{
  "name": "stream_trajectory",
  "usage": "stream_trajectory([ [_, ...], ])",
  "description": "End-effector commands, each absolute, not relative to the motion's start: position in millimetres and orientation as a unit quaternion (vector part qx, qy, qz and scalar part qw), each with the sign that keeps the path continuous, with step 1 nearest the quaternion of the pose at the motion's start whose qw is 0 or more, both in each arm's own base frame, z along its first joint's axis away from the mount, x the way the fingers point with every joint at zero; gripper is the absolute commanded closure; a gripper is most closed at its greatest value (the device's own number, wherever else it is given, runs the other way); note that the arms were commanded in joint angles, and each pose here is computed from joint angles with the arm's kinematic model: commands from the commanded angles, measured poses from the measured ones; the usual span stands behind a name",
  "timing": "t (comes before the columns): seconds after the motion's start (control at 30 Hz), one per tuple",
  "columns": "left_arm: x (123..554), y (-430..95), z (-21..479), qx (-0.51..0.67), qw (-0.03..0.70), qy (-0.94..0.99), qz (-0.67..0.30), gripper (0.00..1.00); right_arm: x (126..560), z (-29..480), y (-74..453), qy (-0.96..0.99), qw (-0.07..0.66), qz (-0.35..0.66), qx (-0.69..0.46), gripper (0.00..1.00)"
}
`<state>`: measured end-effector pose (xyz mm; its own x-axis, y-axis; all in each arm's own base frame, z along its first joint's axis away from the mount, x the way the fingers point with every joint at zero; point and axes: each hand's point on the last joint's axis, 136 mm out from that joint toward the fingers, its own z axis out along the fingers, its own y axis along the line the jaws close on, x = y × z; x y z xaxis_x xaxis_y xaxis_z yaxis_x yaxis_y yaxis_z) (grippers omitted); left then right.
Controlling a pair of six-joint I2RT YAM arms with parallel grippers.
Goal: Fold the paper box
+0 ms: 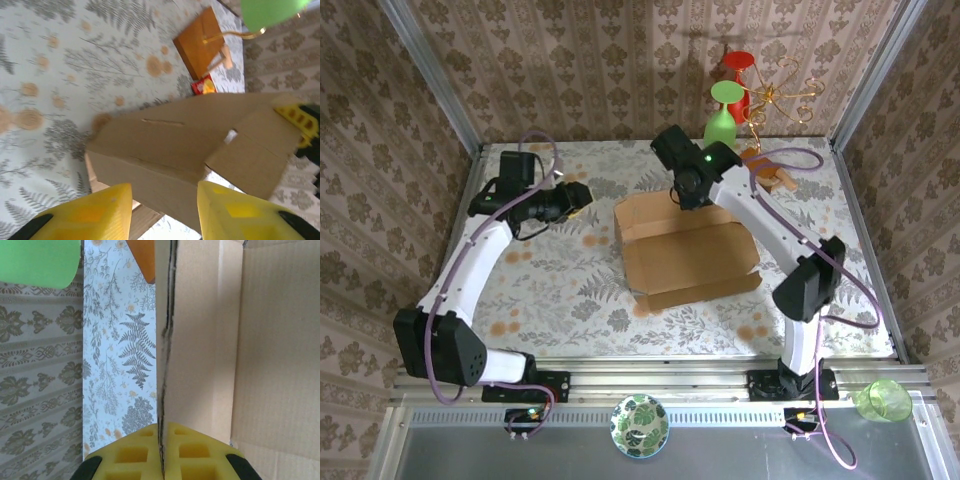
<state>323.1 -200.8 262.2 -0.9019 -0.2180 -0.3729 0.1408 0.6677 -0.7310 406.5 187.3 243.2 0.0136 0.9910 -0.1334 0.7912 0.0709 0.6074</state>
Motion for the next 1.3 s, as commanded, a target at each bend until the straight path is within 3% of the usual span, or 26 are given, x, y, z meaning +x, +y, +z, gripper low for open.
stream_trajectory([
  [0.0,314,-206,297,-0.02,0.251,0.869,-0.426,0.6,420,255,186,0.63,0.285,0.243,0.68,1.0],
  [0.2,299,-245,319,-0.004,0.238,0.844,-0.481,0.64,418,225,187,0.627,0.255,0.234,0.698,1.0],
  [0.37,280,-263,289,-0.01,0.198,0.858,-0.474,0.67,418,225,185,0.628,0.247,0.222,0.704,1.0],
  [0.67,330,-240,331,-0.144,0.3,0.826,-0.456,0.62,417,224,188,0.636,0.241,0.218,0.7,1.0],
  [1.27,345,-293,293,-0.104,0.187,0.873,-0.439,0.59,420,221,190,0.631,0.242,0.226,0.702,1.0],
])
